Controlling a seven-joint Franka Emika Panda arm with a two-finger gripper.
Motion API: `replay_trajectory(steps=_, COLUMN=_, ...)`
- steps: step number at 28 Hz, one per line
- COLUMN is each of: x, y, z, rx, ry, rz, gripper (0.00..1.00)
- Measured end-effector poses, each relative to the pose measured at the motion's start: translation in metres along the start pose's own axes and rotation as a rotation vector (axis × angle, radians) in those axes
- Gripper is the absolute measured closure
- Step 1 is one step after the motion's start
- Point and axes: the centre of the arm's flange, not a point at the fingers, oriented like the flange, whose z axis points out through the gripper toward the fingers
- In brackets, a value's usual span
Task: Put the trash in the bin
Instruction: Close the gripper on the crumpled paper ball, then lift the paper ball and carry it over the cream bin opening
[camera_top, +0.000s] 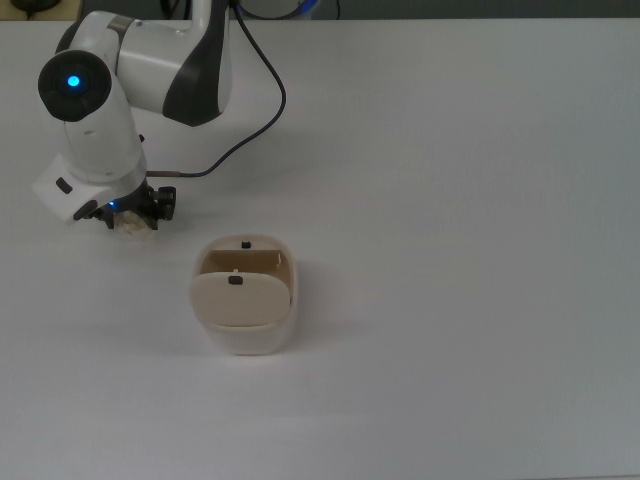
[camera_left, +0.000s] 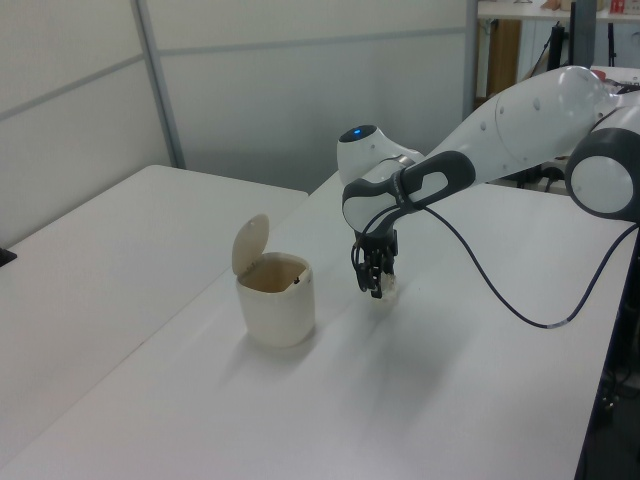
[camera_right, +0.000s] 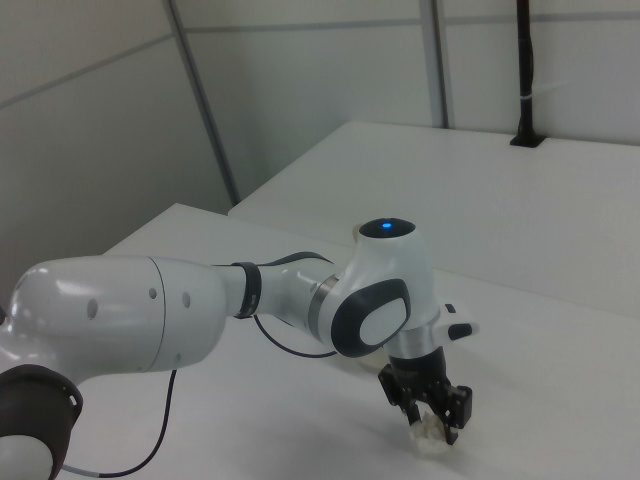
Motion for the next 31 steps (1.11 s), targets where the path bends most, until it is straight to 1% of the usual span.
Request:
replay_trajectory(steps=3, x=0.0, y=0.0, z=0.0, rx=-0.003, ry=0.0, rz=-0.002, gripper=0.49)
replay_trajectory(steps=5, x=0.0, y=0.0, z=-0.003, rx=-0.004, ry=0.004, rz=-0.001, gripper=0.53)
replay_trajectory(steps=7, x=0.0, y=0.002, z=-0.012, rx=-0.006, ry=0.017, rz=0.001, gripper=0.54)
replay_trajectory(steps=9, x=-0.001, y=0.004, z=-0.032, rx=-0.01, ry=0.045, rz=0.005, gripper=0.54)
replay_trajectory(steps=11, x=-0.004, y=0.005, z=-0.057, rx=-0.004, ry=0.068, rz=0.013, gripper=0.53)
replay_trajectory(steps=12, x=-0.006, y=0.005, z=-0.072, rx=0.005, ry=0.082, rz=0.019, gripper=0.53)
replay_trajectory(steps=13, x=-0.009, y=0.004, z=-0.098, rx=0.021, ry=0.106, rz=0.028, gripper=0.52)
replay_trajectory(steps=16, x=-0.018, y=0.0, z=-0.145, rx=0.057, ry=0.162, rz=0.043, gripper=0.52)
replay_trajectory(steps=19, x=-0.023, y=-0.013, z=-0.186, rx=0.089, ry=0.225, rz=0.037, gripper=0.51)
replay_trajectory(steps=20, x=-0.022, y=-0.019, z=-0.193, rx=0.095, ry=0.236, rz=0.031, gripper=0.51)
replay_trajectory(steps=24, x=-0.014, y=-0.048, z=-0.201, rx=0.107, ry=0.264, rz=0.016, gripper=0.5)
replay_trajectory(steps=31, x=0.015, y=-0.092, z=-0.188, rx=0.096, ry=0.352, rz=-0.018, gripper=0.49)
